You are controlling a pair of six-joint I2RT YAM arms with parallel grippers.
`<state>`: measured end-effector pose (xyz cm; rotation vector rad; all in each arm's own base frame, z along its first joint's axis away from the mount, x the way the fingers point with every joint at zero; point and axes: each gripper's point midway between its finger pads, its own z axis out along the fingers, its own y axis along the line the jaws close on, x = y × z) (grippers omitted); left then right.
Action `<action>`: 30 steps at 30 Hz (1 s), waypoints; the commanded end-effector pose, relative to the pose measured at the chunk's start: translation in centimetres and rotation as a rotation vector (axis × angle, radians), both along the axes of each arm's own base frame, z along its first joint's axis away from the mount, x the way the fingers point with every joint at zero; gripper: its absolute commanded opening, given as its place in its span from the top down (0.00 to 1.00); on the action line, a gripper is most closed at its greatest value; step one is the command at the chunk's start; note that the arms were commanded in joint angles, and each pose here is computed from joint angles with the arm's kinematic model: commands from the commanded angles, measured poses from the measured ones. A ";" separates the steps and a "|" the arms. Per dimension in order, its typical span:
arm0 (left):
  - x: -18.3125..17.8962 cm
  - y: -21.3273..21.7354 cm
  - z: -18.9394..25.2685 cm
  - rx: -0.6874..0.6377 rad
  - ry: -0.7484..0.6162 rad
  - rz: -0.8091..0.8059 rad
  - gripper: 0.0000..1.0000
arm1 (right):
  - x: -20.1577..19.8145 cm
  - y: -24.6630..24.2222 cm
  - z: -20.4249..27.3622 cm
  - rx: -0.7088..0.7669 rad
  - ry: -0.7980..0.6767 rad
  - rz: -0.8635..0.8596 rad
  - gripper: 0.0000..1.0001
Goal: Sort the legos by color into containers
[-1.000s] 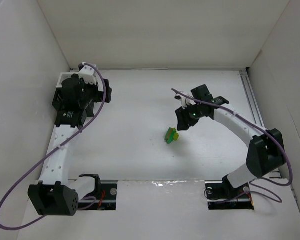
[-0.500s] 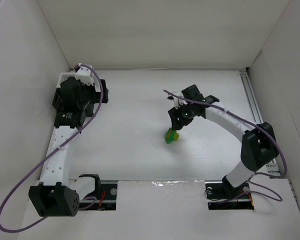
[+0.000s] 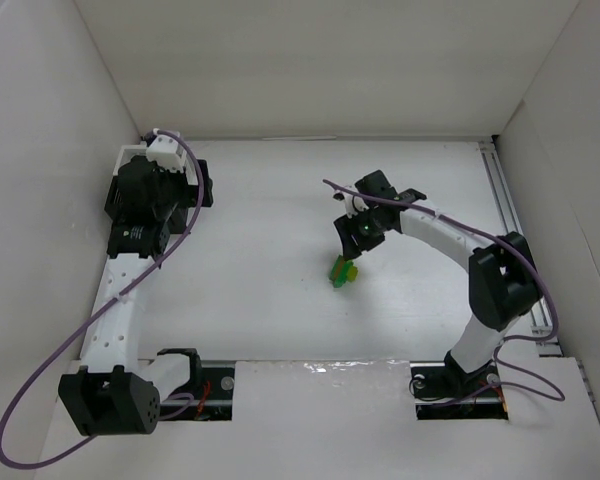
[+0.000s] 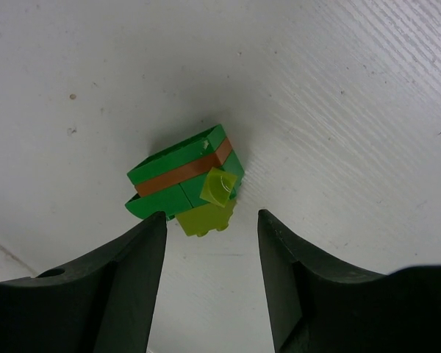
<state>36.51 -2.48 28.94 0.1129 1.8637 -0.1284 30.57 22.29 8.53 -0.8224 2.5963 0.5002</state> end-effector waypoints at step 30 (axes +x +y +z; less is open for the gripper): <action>0.5 0.3 0.8 0.016 -0.058 0.008 0.00 | 0.5 2.0 -1.4 -0.032 0.021 0.005 0.50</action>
